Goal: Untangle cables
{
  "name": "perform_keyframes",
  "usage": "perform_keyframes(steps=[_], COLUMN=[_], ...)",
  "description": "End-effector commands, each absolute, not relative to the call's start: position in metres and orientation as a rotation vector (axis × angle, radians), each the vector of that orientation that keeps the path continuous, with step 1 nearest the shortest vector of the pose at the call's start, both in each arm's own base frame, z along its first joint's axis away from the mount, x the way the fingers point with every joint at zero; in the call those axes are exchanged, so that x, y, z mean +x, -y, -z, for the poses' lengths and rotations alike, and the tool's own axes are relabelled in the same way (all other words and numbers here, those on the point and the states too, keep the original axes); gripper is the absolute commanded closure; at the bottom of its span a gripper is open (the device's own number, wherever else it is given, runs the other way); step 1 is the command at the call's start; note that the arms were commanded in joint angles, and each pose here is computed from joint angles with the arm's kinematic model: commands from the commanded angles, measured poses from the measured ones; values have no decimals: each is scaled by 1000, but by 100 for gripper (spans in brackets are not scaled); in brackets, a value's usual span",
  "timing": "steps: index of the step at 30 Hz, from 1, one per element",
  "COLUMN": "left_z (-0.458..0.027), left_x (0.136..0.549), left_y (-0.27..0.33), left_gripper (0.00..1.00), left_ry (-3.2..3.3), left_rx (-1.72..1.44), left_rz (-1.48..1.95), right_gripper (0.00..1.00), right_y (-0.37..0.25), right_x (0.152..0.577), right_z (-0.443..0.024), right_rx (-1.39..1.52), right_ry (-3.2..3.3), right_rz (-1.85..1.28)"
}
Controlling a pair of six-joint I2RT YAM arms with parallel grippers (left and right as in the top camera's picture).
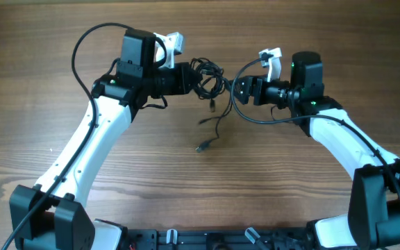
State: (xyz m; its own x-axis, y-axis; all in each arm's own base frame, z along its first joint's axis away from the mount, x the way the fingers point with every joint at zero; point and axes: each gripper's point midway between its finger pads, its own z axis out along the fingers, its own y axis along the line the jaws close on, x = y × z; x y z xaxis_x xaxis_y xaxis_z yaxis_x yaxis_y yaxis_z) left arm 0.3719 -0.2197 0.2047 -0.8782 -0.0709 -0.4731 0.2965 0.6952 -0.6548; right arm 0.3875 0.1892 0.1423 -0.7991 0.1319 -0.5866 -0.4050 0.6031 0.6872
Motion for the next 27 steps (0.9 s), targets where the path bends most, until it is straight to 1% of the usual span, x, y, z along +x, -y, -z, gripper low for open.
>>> perform_keyframes(steps=[1, 4, 9, 10, 12, 15, 18, 21, 27], left_z=[-217, -222, -244, -249, -253, -252, -246, -247, -250], left_x=[358, 356, 354, 351, 348, 351, 358, 360, 350], left_y=[236, 239, 250, 250, 248, 240, 222, 214, 224], left_gripper=[96, 96, 96, 96, 96, 96, 96, 96, 96], left_ry=[-2415, -2398, -2285, -2264, -2253, -2261, -2296, -2292, -2282], left_rx=[245, 269, 368, 388, 399, 371, 289, 268, 321], left_rz=[1206, 1245, 1363, 1416, 1465, 1463, 1448, 1455, 1528], right_gripper=[11, 11, 11, 8, 7, 8, 8, 8, 7], right_y=[-183, -184, -184, -187, -198, -212, -215, -211, -207], right_x=[401, 400, 401, 398, 386, 370, 351, 332, 358], right_z=[-137, -135, -127, -127, -134, -152, -168, -195, -190], right_rx=[-140, -139, -162, -221, -375, -520, -637, -782, -605], right_ry=[-2231, -2236, -2246, -2234, -2176, -2078, -1983, -1810, -1914], right_rz=[-1092, -1093, -1080, -1090, -1165, -1314, -1459, -1621, -1533])
